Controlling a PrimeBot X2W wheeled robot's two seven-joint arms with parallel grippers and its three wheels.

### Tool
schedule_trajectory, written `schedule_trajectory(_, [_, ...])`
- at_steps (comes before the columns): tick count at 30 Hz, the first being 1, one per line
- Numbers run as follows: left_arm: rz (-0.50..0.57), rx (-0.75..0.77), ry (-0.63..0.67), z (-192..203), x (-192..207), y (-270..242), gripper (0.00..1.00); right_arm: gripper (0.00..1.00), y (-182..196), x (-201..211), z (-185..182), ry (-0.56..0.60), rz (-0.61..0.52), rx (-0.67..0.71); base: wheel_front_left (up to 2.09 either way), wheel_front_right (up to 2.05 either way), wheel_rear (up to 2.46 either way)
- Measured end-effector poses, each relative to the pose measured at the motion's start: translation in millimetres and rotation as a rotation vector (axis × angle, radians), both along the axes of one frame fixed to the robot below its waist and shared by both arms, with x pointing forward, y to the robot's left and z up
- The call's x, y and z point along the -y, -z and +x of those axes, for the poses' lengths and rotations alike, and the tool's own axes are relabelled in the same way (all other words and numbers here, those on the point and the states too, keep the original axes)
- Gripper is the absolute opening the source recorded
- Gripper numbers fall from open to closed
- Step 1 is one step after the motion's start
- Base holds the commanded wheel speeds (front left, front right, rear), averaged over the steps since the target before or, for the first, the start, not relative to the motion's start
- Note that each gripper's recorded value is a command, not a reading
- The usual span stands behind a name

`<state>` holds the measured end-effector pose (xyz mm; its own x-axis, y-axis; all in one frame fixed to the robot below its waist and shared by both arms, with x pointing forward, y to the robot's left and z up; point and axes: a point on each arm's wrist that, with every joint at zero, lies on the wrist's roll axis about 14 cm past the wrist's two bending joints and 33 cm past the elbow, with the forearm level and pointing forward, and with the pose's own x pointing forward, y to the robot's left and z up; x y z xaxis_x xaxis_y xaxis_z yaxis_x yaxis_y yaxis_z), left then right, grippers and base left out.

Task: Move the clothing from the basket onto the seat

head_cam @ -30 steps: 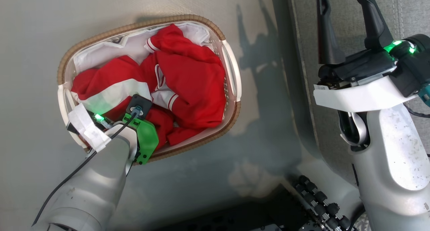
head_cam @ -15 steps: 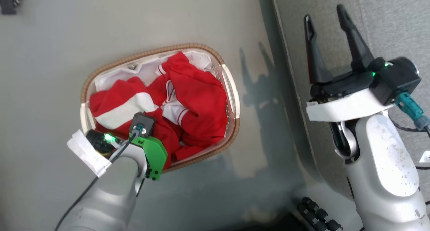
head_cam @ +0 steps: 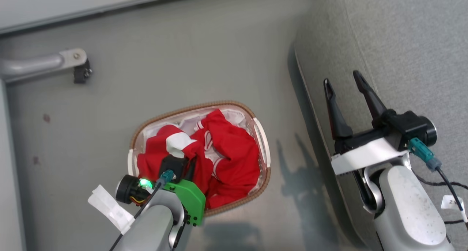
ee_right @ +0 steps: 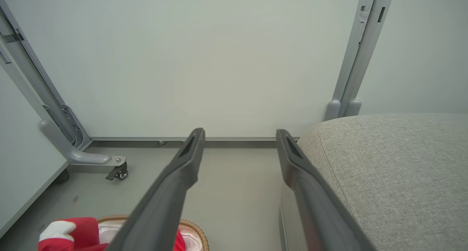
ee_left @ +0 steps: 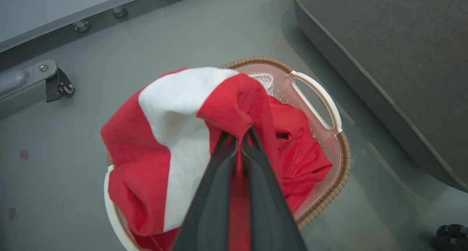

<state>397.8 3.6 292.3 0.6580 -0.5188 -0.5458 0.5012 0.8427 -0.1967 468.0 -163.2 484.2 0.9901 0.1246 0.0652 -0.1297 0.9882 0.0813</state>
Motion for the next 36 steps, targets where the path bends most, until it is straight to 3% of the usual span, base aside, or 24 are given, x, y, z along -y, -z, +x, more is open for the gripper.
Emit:
schedule_trajectory(14, [-0.160,0.353,-0.104,13,-2,-133,0.00,1.00,-37,-13,-50,-0.026,0.039,0.061,0.00,0.00,0.00])
schedule_trajectory(26, [-0.315,0.684,-0.090,6,7,-259,0.00,1.00,-30,-30,-90,-0.071,0.045,0.030,0.00,0.00,0.00])
schedule_trajectory(36, [-0.358,0.725,-0.072,-3,12,-279,0.00,1.00,-22,-112,-104,-0.326,0.032,0.000,0.00,0.00,0.00])
